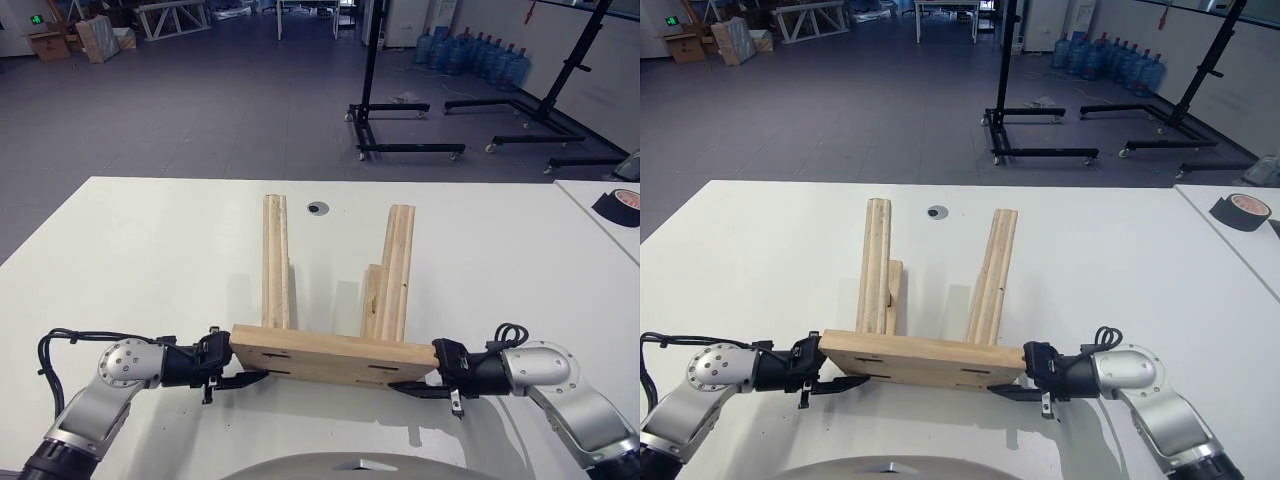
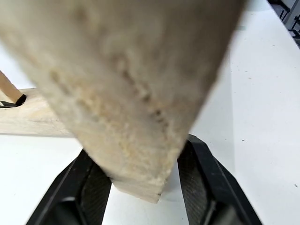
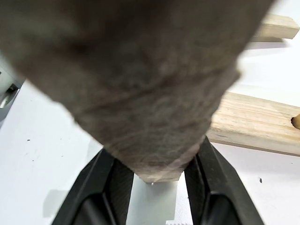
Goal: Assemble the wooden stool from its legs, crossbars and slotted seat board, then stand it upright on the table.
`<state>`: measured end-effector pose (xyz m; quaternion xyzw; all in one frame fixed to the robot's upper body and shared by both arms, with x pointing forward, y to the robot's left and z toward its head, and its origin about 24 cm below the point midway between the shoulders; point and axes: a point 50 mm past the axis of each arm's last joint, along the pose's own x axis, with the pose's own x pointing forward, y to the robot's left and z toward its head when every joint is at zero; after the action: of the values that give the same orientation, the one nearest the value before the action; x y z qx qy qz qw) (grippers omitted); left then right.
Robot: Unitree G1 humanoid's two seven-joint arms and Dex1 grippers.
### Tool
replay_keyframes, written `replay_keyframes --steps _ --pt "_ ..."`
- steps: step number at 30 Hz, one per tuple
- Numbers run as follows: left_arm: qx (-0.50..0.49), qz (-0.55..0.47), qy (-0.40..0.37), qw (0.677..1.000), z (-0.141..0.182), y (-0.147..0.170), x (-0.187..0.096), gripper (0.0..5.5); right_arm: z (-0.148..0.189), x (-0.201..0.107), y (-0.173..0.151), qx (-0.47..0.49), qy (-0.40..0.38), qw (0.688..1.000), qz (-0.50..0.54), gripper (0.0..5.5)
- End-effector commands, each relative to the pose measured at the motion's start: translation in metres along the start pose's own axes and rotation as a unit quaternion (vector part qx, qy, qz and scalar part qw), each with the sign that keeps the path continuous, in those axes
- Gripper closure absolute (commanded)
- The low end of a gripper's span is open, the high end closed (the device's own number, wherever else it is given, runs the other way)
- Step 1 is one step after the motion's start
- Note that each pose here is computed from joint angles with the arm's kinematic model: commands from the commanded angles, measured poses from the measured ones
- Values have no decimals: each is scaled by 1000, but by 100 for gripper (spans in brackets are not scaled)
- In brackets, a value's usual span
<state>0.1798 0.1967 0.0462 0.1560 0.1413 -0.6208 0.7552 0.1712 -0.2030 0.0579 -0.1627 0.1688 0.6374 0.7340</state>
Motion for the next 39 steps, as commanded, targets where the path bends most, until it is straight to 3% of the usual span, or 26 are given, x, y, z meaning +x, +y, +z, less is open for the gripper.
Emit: replay_keyframes --steps 1,10,15,23,33,39 --pt "-5 -44 -121 992 38 -5 5 368 -1 -1 -4 7 -8 1000 17 415" --pt "-78 -134 -212 965 71 -15 -3 378 23 -14 -12 86 -87 991 45 415" --pt "-123 -189 -321 920 102 -27 -1 381 60 -31 -7 177 -165 962 128 415" --pt "-200 -122 -516 824 154 -26 -19 400 105 -39 6 283 -289 893 199 415" --pt "-306 -4 -560 770 158 -17 -13 407 135 -32 -2 358 -441 815 110 415" --pt "-355 58 -558 748 157 -2 -7 408 134 -6 8 420 -464 777 74 416"
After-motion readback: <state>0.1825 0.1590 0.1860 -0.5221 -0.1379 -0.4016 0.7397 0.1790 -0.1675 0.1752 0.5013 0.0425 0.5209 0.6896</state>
